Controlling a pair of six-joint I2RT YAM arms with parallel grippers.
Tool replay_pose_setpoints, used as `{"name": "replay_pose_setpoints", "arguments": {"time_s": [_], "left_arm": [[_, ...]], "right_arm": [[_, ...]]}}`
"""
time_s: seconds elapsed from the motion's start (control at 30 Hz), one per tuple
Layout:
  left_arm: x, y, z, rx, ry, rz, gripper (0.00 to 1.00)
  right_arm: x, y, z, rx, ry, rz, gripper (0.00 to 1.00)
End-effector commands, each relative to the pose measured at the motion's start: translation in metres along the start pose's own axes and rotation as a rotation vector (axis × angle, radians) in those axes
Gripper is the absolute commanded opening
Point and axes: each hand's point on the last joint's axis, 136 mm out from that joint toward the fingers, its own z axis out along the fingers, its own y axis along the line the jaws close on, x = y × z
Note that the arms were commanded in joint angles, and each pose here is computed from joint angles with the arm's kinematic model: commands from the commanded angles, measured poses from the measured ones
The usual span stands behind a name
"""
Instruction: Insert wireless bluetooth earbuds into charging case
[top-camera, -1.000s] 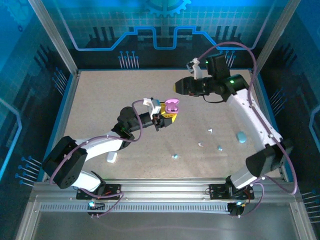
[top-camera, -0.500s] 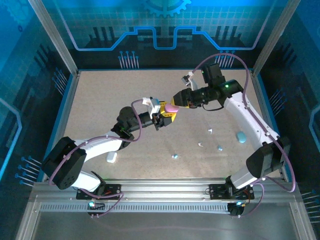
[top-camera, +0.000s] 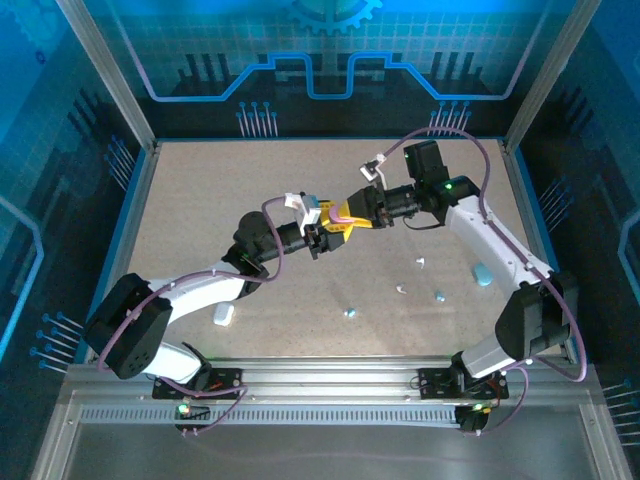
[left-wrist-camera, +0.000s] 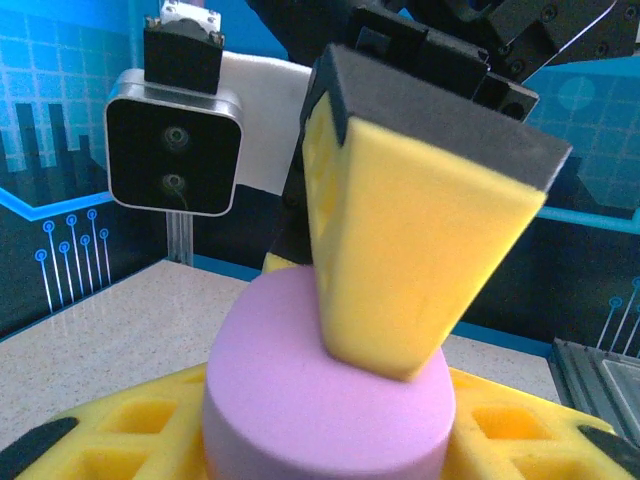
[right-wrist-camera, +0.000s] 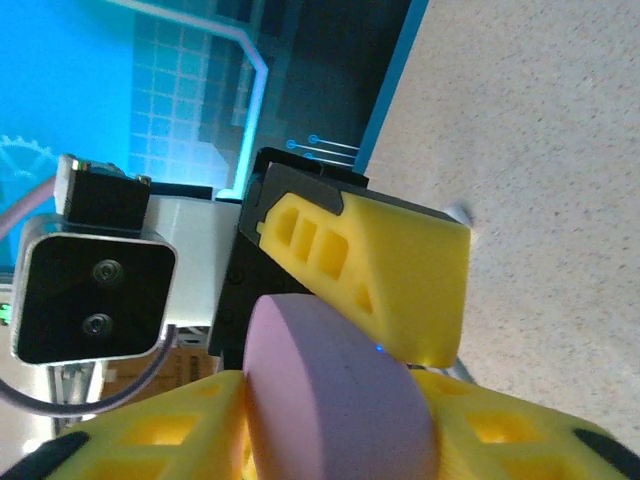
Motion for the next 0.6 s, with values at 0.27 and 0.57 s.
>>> {"name": "replay_pose_setpoints", "arguments": {"time_s": [0.27, 0.57], "left_arm": [[-0.018, -0.003, 0.004, 0.002, -0.013, 0.044, 0.58], [-0.004, 0.011, -0.017, -0.139, 0.069, 0.052, 0.79]], "right_arm": [[-0.016, -0.012, -0.014, 0.013, -0.093, 0.045, 0.11], [-0.065, -0.081, -0.05, 0.21, -0.388, 0.123, 0.11]]}}
